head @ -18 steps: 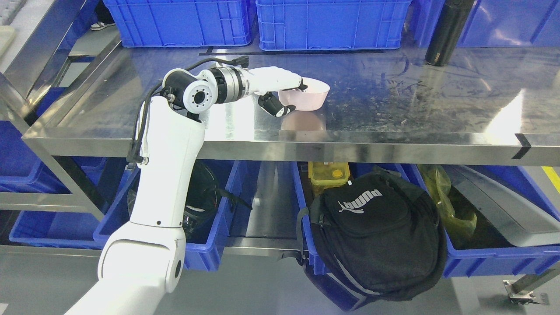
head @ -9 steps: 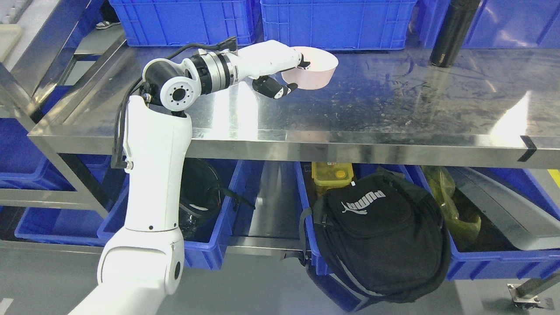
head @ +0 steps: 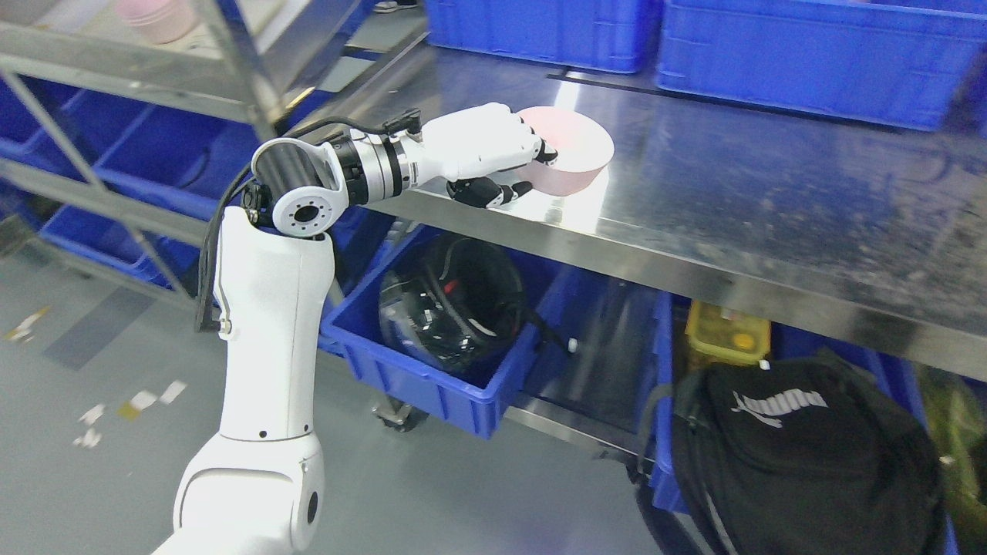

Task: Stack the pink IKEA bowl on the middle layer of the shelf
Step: 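Hold the bowl raised in the left hand while turning to the other rack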

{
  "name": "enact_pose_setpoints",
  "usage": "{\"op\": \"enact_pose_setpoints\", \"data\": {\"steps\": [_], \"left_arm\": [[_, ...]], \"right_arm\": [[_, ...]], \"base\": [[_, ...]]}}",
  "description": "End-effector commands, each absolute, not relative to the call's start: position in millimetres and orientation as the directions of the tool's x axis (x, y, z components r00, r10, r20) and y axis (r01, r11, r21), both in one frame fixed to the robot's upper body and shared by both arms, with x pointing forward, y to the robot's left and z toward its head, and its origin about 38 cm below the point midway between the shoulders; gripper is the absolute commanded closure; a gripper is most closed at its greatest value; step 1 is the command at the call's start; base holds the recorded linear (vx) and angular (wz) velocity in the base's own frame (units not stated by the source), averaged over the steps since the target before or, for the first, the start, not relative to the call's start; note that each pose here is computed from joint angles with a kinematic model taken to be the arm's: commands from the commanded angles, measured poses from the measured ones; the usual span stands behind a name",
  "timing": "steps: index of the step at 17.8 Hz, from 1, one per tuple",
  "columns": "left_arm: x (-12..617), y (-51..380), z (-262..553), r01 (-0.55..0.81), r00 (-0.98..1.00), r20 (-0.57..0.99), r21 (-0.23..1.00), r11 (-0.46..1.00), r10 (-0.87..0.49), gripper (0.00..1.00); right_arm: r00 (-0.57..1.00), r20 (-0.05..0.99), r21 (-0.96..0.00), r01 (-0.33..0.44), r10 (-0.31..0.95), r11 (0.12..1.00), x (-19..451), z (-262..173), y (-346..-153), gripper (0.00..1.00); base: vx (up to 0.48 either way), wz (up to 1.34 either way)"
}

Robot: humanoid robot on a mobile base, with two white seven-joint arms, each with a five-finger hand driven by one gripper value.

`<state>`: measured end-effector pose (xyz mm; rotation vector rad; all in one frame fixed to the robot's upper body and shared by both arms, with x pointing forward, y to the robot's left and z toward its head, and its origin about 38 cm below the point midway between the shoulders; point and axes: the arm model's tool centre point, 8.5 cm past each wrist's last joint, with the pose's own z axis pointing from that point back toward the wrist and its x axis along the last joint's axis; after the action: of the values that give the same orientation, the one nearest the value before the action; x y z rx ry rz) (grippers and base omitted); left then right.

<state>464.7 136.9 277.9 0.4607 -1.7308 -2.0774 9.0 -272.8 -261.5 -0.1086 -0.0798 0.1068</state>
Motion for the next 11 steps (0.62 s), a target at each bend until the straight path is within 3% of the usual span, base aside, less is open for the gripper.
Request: {"op": "enact_pose_setpoints", "data": {"steps": [1, 11], "left_arm": [[448.3, 143.9, 285.7, 0.037, -0.881, -0.024, 0.992, -0.119, -0.473, 0.99], [442.6, 142.4, 278.9, 0.044, -0.886, -0.012, 0.993, -0.11, -0.463, 0.99]], "right_arm": [[0.992, 0.066, -0.128, -0.102, 0.112, 0.986, 0.3, -260.7, -283.8, 0.0], [0.992, 0.066, -0.128, -0.102, 0.112, 0.986, 0.3, -260.7, -283.8, 0.0]], "base": [[0.002, 1.05], [0.079, 1.28]]}}
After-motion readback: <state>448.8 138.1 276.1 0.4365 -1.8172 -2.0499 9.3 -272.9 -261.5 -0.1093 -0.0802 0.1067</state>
